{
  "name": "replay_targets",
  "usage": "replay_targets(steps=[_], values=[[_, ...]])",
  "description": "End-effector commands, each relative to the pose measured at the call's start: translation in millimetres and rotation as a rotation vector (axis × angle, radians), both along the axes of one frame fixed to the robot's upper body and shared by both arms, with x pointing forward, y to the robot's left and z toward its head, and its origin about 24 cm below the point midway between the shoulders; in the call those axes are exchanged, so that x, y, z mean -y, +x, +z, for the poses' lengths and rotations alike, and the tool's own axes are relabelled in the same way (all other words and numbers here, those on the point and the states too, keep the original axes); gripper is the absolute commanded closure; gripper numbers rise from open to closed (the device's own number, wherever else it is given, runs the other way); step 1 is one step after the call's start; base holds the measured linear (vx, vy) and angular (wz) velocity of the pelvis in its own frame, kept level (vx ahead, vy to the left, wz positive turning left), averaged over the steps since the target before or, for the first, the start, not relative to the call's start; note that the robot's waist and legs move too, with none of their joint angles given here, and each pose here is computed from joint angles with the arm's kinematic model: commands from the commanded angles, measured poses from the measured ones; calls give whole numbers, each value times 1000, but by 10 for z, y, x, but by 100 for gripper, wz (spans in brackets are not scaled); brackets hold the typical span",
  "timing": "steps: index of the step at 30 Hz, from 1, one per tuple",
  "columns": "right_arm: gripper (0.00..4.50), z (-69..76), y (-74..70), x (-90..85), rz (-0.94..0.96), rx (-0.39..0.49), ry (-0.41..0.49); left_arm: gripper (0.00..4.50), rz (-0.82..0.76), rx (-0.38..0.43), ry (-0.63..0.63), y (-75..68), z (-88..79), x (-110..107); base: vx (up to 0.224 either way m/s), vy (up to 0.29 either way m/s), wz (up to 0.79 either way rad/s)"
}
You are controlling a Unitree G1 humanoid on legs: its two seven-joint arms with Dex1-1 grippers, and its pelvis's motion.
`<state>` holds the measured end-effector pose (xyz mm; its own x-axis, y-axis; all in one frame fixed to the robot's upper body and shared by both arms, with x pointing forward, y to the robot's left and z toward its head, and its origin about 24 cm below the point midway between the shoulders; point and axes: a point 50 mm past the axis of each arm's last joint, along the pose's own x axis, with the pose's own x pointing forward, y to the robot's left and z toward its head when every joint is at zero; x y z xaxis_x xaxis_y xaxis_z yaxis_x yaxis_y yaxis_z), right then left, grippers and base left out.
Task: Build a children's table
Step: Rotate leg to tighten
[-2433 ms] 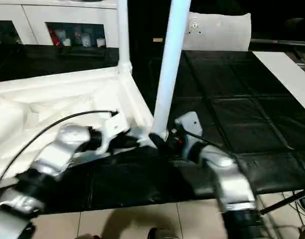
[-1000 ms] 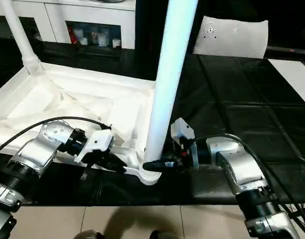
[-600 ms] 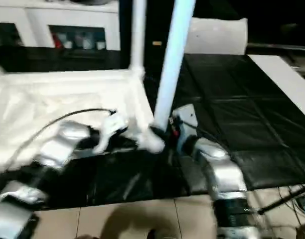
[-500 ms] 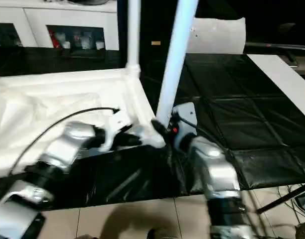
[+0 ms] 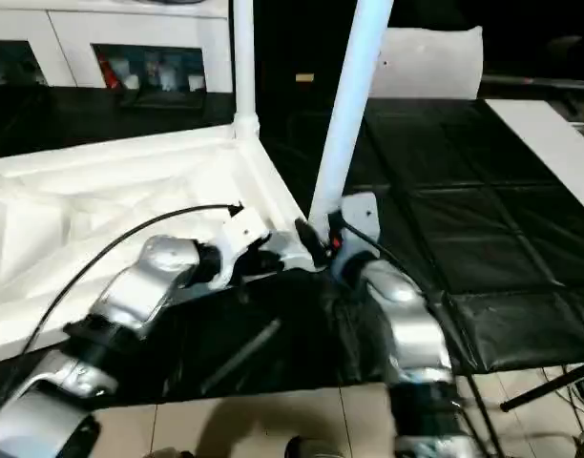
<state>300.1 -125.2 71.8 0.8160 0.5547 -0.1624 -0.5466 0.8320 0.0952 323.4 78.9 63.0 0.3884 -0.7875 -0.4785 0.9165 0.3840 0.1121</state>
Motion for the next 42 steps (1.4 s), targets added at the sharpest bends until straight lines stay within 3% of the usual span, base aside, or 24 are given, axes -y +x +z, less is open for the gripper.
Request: replay_targets(steps=[1, 6, 9, 12, 15, 16, 32, 42], values=[[97, 25, -106, -237, 204, 18, 44, 450, -59, 30, -60, -31, 52, 18, 0, 0, 0], [61, 61, -144, 80, 338, 57, -28, 450, -276, -10, -17, -190, 0, -183, 0, 0, 0], [61, 74, -161, 123, 377, 56, -29, 450, -301, -20, -10, -204, -6, -221, 0, 0, 0], [61, 90, -253, 257, 570, 37, -45, 450, -451, -87, 37, -264, 12, -377, 0, 0, 0], [61, 95, -280, 290, 638, 15, -32, 450, -505, -109, 61, -273, 29, -430, 0, 0, 0], [86, 97, -285, 296, 655, 9, -29, 450, -516, -115, 68, -271, 35, -444, 0, 0, 0], [225, 45, -330, 244, 890, -75, -51, 450, -686, -138, 148, -244, 86, -481, 0, 0, 0], [253, 38, -349, 191, 890, -94, -4, 450, -610, -111, 105, -188, 92, -451, 0, 0, 0]])
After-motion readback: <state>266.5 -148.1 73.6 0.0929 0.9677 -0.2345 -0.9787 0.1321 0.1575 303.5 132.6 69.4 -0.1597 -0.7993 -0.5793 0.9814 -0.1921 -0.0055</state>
